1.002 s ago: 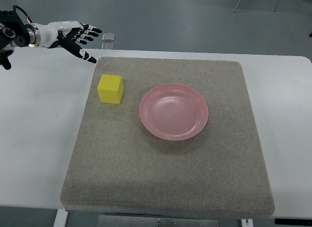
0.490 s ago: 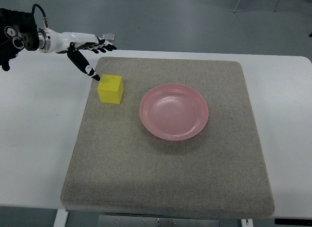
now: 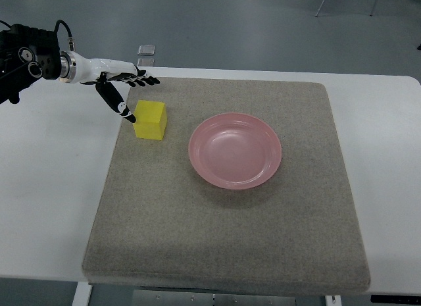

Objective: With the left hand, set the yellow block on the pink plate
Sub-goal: 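Close the left hand fingers around the yellow cube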

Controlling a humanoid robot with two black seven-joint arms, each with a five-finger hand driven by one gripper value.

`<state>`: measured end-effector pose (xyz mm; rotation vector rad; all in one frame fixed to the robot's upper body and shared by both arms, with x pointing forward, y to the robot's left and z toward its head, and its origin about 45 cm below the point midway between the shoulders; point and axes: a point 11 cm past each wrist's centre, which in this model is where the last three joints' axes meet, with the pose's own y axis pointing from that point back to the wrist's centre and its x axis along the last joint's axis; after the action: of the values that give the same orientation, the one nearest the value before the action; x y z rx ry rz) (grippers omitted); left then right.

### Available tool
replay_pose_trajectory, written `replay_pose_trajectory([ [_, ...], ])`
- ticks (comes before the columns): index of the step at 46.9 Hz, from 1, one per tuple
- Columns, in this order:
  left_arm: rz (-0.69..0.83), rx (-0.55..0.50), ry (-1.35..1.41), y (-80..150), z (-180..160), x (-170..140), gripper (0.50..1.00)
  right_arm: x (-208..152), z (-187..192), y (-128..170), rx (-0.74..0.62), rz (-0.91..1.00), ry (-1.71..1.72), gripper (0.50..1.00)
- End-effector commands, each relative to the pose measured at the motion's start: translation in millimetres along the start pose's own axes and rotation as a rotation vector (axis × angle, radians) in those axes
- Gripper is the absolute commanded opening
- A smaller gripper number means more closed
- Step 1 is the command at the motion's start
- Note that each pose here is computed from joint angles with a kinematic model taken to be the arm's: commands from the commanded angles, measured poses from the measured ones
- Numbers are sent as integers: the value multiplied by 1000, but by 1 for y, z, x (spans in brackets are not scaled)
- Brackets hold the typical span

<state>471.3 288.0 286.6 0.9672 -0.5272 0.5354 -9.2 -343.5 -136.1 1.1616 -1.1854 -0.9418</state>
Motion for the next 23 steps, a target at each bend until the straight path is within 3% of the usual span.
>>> replay_pose_trajectory([
  [1, -6, 0, -2, -1, 0, -2, 988, 0, 0, 0, 0, 0, 0, 924],
  [23, -33, -8, -45, -16, 12, -12, 986, 0, 0, 0, 0, 0, 0, 924],
])
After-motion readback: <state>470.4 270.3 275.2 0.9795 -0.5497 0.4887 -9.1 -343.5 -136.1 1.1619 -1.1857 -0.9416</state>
